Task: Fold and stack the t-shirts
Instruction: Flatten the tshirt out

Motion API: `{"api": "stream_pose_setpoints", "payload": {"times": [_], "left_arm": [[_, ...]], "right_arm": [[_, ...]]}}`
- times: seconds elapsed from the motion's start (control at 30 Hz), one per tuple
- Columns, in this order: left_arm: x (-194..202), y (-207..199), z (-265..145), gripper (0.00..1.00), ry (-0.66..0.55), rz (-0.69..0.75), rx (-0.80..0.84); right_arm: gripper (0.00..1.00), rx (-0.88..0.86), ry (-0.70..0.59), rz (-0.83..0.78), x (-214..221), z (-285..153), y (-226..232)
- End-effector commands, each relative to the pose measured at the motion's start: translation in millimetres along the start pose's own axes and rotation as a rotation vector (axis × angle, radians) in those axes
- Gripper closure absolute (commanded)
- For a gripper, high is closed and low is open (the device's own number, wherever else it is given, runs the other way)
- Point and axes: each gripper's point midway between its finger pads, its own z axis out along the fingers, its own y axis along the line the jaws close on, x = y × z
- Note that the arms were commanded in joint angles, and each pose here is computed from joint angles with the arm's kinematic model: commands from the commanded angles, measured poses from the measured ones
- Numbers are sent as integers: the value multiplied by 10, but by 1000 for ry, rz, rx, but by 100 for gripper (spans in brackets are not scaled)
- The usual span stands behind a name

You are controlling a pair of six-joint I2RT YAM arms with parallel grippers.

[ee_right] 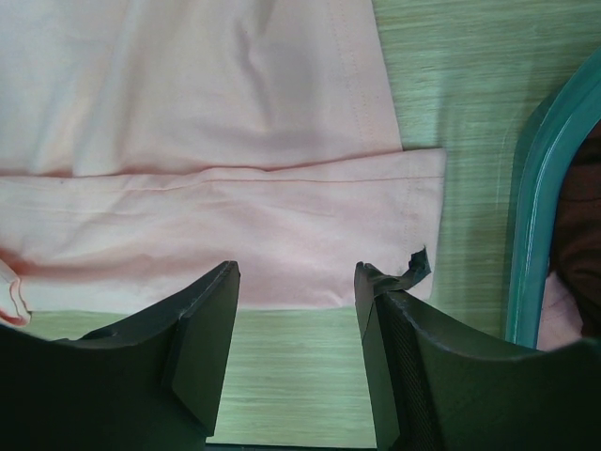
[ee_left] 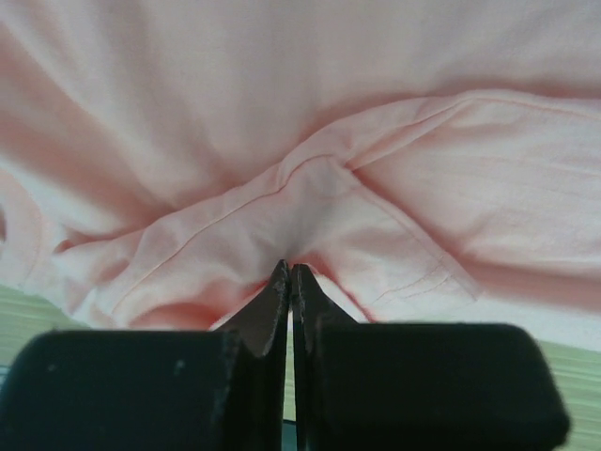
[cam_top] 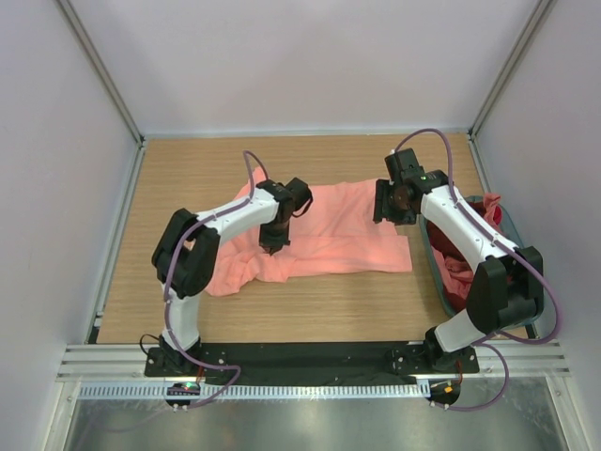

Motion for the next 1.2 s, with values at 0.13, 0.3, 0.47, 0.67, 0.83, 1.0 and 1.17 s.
{"api": "stream_pose_setpoints", "payload": {"times": [0.13, 0.3, 0.47, 0.67, 0.83, 1.0, 1.17], "left_arm": [[58, 723, -583, 100, -119, -114, -62], [324, 1277, -777, 100, -136, -231, -80], [663, 1739, -925, 100, -136, -325, -158], [897, 2267, -1114, 100, -206, -479, -238], [909, 2496, -1310, 100, -247, -539, -287], [816, 2715, -1522, 100, -323, -561, -354], [721, 2814, -1599, 100, -353, -557, -395]], "right_arm": [[41, 17, 27, 11, -5, 9, -2], [41, 34, 75, 12, 60, 133, -9], [41, 54, 98, 6, 127, 166, -55], [41, 96, 140, -14, 278, 223, -160], [42, 113, 153, -26, 319, 245, -195], [42, 143, 166, -44, 343, 278, -253], [42, 149, 179, -45, 411, 284, -290]]}}
